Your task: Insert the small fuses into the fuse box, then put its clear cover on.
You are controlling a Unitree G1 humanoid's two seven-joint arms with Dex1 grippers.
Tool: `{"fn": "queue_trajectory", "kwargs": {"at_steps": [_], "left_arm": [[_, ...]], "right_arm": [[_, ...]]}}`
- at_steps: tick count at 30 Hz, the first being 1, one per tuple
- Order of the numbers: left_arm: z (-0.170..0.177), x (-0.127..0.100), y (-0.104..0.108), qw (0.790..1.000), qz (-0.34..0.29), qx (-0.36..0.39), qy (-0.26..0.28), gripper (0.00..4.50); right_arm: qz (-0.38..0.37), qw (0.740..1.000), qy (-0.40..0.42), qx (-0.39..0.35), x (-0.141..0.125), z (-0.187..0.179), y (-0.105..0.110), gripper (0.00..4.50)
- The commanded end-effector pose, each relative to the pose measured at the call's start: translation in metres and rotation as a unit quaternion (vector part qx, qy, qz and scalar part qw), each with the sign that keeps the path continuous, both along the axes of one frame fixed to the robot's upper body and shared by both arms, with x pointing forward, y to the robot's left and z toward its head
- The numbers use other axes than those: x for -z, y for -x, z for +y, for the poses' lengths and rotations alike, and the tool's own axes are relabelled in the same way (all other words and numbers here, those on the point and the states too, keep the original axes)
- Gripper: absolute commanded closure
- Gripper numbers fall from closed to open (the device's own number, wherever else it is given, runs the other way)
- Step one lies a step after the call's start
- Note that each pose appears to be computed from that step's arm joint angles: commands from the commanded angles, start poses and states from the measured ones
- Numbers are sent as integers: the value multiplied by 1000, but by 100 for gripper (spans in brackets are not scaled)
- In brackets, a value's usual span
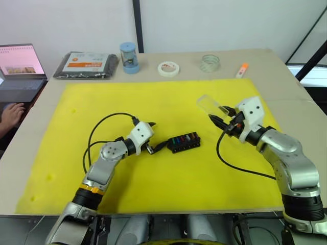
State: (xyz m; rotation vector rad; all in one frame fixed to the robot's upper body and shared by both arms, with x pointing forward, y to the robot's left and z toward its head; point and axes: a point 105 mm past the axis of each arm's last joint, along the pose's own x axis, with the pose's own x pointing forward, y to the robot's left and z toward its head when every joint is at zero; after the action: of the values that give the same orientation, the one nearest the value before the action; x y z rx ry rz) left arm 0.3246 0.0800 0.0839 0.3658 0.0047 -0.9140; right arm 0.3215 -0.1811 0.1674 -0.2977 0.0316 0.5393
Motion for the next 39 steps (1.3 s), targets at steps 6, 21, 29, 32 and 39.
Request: {"fn": "queue_trajectory", "kwargs": {"at_steps": [6, 21, 29, 32, 39], "left_arm": [[1, -3, 44, 989, 47, 142, 2, 0], [-49, 10, 22, 990, 41, 134, 1, 0], [-55, 11, 16, 989, 46, 138, 5, 0], [-58, 12, 17, 988, 52, 148, 6, 61], [-60, 6, 16, 986, 53, 158, 19, 176]], "right_arm": [[-21, 1000, 4, -13, -14, -1, 5, 261], [-28, 999, 15, -15, -21, -1, 5, 261], [-29, 999, 15, -18, -21, 1, 5, 261], [-30, 999, 13, -19, -21, 2, 6, 261], [-31, 999, 12, -25, -23, 3, 6, 261]]}}
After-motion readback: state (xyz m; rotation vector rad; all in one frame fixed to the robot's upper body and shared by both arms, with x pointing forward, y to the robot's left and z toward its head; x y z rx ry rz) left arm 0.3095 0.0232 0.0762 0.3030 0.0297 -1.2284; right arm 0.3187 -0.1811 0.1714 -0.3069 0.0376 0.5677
